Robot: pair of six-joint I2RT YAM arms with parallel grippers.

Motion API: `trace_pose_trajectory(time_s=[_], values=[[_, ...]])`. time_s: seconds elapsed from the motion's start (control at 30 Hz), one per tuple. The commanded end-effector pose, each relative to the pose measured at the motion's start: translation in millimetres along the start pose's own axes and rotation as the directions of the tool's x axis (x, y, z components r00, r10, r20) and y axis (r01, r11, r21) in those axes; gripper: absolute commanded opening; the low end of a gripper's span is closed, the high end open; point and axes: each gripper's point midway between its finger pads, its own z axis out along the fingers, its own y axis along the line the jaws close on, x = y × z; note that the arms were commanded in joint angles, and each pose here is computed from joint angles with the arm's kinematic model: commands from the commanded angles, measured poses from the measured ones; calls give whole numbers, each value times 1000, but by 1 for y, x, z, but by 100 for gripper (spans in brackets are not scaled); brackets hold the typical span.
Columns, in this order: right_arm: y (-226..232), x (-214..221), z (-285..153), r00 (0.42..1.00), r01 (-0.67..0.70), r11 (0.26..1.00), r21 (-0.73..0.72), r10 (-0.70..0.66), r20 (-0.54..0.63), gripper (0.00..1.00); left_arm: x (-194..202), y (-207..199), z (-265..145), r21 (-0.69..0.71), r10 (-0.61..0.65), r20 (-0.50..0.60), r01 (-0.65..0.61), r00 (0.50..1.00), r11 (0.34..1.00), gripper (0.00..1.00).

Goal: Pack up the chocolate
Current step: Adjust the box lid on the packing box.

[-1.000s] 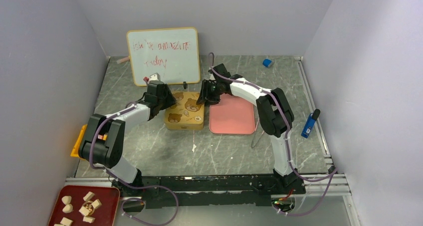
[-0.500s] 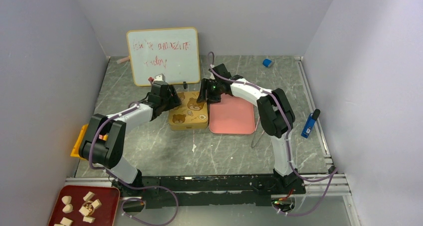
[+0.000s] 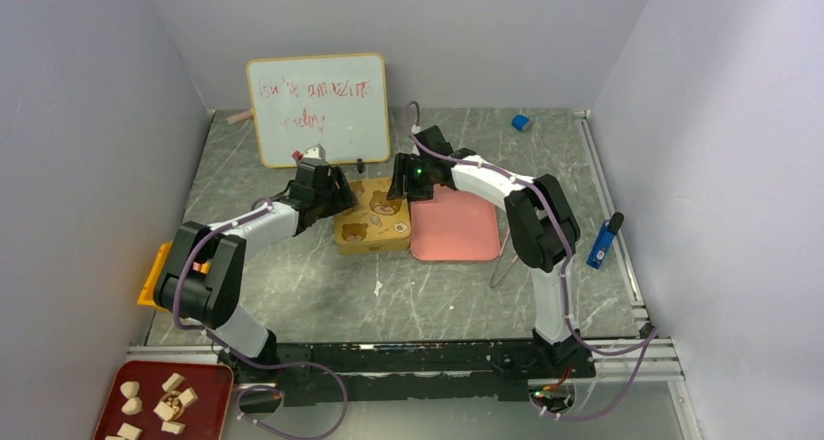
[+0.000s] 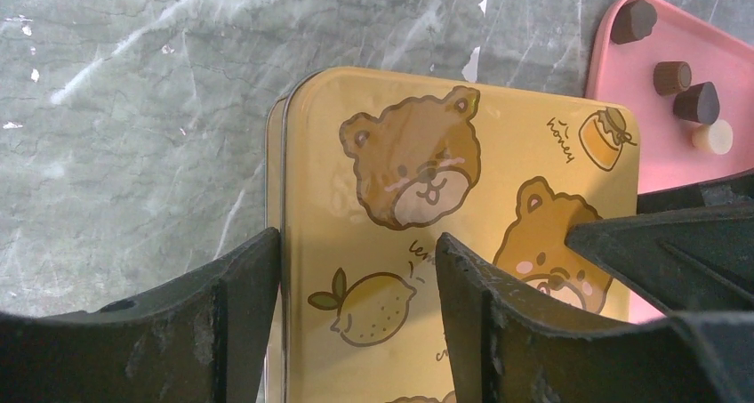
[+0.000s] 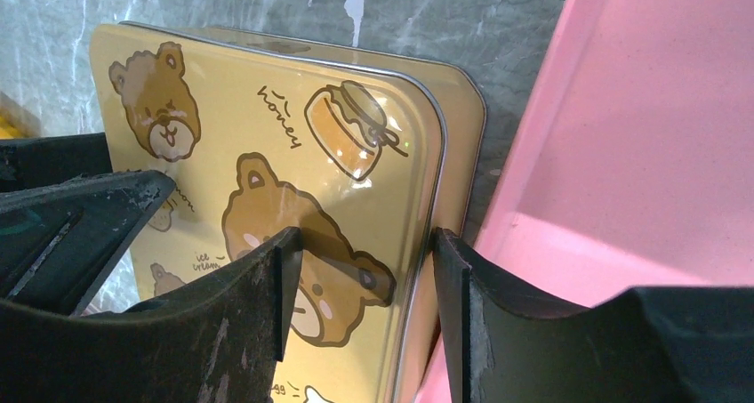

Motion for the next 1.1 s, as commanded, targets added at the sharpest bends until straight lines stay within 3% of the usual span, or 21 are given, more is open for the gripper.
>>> trace_pose_trajectory(time_s=[0.0, 0.53, 1.07], values=[[-27, 15, 4, 999, 36, 993, 114, -32, -34, 58, 11, -41, -13, 147, -8, -78, 19, 997, 989, 66], [-19, -37, -17, 994, 72, 994, 79, -78, 78, 59, -15, 0, -9, 48, -48, -34, 50, 998, 998, 66], [-2, -71, -66, 973, 146, 983, 114, -164, 166, 59, -42, -6, -14, 55, -44, 7, 43, 999, 998, 67]])
